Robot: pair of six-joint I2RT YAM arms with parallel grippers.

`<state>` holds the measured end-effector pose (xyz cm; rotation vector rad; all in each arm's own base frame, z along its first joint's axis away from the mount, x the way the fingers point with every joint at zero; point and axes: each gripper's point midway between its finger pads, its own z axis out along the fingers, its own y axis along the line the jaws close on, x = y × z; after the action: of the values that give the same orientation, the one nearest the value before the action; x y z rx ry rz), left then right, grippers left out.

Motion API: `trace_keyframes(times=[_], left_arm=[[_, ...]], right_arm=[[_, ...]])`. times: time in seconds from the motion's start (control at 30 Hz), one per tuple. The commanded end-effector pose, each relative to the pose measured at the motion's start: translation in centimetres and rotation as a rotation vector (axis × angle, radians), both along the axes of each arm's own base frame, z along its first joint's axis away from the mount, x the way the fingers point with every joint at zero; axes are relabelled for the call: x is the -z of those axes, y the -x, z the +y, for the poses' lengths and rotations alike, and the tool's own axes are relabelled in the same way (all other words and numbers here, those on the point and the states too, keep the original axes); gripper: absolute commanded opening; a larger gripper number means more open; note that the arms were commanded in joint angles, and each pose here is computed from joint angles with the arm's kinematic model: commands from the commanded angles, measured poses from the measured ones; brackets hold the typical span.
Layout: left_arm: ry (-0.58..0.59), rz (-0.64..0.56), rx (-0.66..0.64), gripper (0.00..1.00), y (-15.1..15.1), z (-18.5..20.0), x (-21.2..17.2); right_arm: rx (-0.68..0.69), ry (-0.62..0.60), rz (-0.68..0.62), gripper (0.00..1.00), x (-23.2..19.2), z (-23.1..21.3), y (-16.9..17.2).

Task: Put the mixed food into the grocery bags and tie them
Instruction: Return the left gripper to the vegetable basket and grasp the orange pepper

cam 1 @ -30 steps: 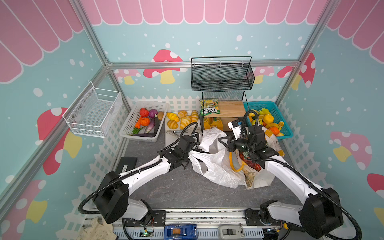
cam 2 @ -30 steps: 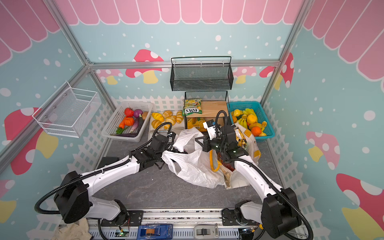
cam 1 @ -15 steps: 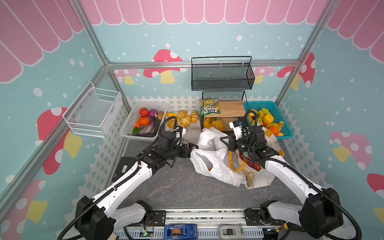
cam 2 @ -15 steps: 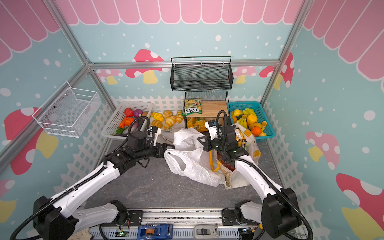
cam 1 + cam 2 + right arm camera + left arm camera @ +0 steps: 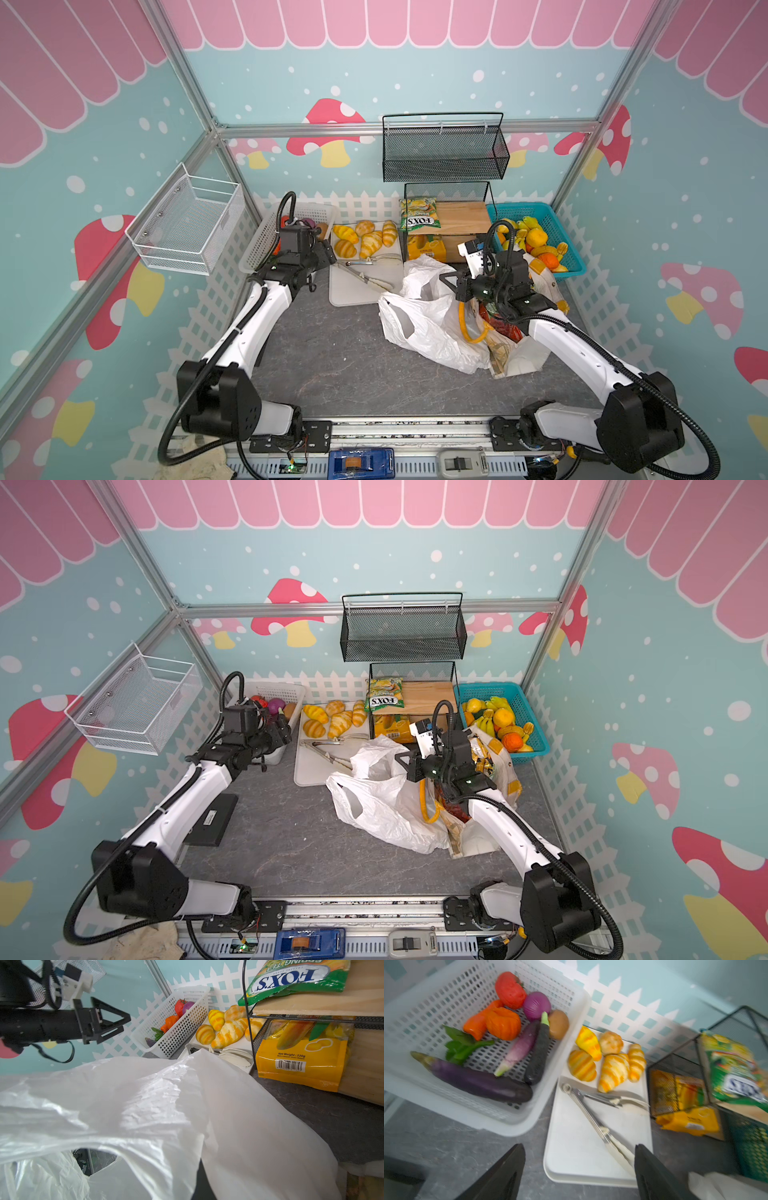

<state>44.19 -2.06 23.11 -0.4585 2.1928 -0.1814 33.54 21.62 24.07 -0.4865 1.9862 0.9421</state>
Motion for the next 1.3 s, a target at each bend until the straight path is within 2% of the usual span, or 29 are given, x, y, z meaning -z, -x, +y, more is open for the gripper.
trace_keyframes(times=[0.0, 0.13, 0.27, 0.43, 0.57, 0.73, 1.03, 1.27], left_arm=[[-0.049, 0.115, -0.077, 0.8, -2.0, 4.5, 2.7], [-0.038, 0.147, -0.078, 0.74, -5.7, 5.9, 4.3], [-0.105, 0.214, -0.093, 0.7, -8.4, 7.4, 6.3], [-0.221, 0.307, -0.142, 0.69, -10.2, 10.0, 8.7], [-0.34, 0.355, -0.156, 0.73, -11.8, 11.9, 9.4], [-0.414, 0.404, -0.147, 0.77, -13.7, 13.6, 10.8], [-0.417, 0.428, -0.128, 0.85, -16.1, 15.5, 13.6], [-0.445, 0.429, -0.109, 0.86, -17.5, 16.4, 15.4]], right_arm=[[-0.022, 0.007, -0.039, 0.01, -0.5, 0.3, -0.7], [-0.04, 0.018, -0.027, 0.01, 0.2, 0.7, -1.3], [-0.05, 0.025, -0.021, 0.01, 0.7, 1.0, -2.0], [-0.04, 0.038, -0.027, 0.01, 0.9, 0.9, -2.5], [-0.037, 0.048, -0.034, 0.01, 0.9, 0.8, -2.6], [-0.031, 0.067, -0.025, 0.01, 1.7, 0.6, -2.7], [-0.032, 0.082, -0.002, 0.01, 2.7, 0.7, -3.1], [-0.026, 0.09, 0.012, 0.01, 3.1, 0.7, -3.3]])
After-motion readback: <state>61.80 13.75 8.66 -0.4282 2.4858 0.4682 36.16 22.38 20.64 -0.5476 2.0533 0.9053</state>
